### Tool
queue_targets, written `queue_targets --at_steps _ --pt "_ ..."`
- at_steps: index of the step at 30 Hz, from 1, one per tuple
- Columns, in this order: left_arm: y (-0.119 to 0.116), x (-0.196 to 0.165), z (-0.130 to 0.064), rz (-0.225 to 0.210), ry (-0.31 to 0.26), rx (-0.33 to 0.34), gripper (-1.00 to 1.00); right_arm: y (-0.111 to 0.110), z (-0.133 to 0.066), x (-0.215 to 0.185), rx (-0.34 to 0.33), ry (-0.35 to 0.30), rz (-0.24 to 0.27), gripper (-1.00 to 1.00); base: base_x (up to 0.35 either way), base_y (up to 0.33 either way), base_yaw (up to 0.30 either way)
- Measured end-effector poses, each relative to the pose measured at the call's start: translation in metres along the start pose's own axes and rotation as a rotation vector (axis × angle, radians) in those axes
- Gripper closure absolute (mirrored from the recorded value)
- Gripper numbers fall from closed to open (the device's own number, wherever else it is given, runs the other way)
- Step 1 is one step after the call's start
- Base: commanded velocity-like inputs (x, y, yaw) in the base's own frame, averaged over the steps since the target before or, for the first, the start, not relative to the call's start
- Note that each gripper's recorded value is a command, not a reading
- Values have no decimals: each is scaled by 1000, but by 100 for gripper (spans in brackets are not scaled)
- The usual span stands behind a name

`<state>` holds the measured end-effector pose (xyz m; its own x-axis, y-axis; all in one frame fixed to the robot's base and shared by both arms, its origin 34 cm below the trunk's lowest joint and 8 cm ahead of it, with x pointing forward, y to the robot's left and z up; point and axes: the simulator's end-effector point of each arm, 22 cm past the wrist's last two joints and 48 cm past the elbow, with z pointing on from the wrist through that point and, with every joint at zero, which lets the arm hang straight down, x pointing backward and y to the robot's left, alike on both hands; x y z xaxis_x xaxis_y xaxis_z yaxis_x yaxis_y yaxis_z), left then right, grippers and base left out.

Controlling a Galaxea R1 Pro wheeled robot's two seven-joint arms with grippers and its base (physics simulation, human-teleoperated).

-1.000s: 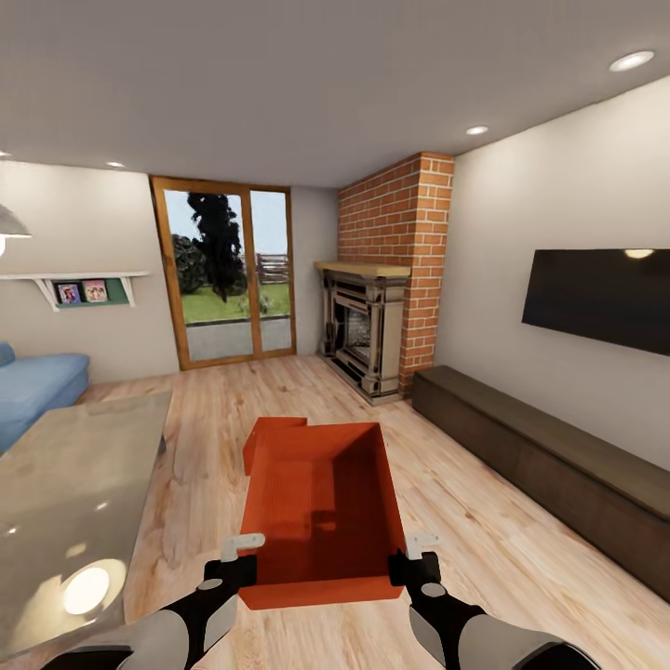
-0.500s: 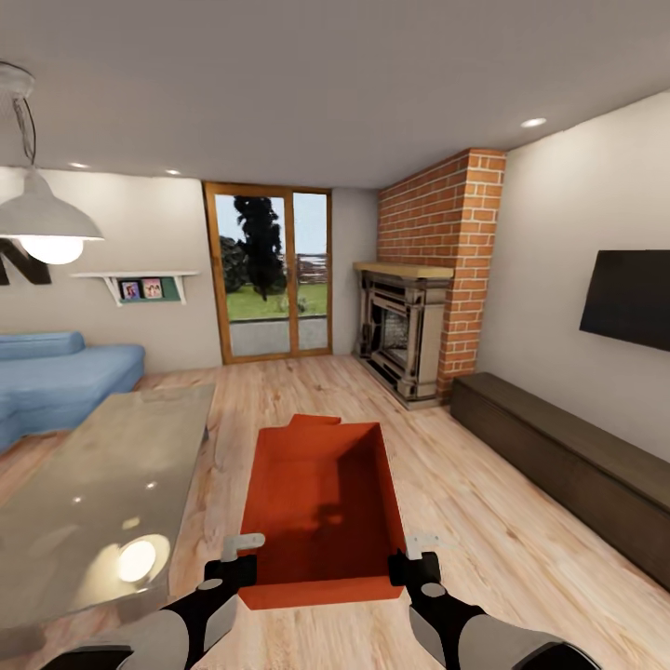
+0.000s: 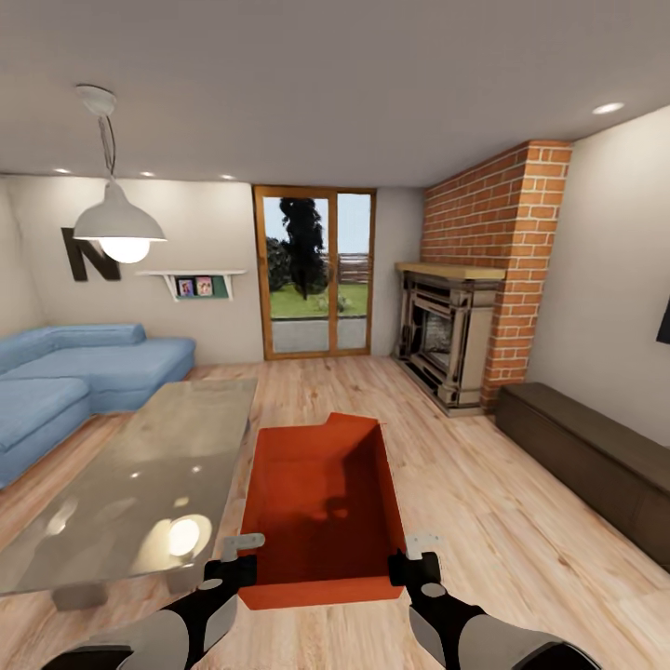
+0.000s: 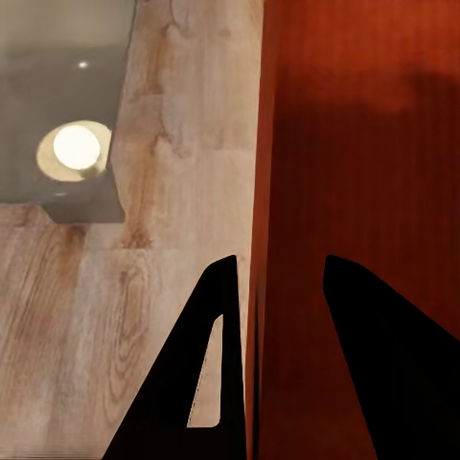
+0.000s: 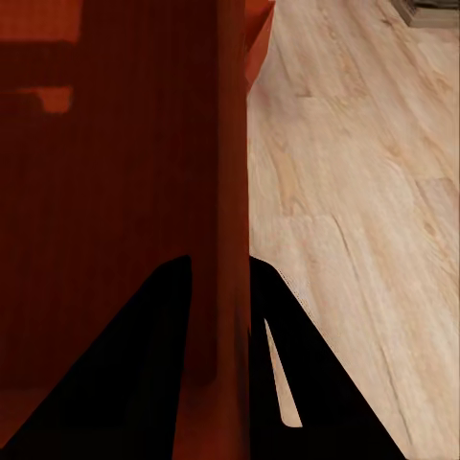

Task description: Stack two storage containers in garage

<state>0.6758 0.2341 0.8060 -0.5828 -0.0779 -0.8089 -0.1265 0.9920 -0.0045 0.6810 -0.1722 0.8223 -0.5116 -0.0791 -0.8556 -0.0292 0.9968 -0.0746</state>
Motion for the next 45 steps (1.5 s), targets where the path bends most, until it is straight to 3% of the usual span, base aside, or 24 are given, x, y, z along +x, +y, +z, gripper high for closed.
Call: queue_targets --at_steps 45 --pt "1 -1 0 2 -2 1 100 1 0 0 -1 -1 5 100 0 0 300"
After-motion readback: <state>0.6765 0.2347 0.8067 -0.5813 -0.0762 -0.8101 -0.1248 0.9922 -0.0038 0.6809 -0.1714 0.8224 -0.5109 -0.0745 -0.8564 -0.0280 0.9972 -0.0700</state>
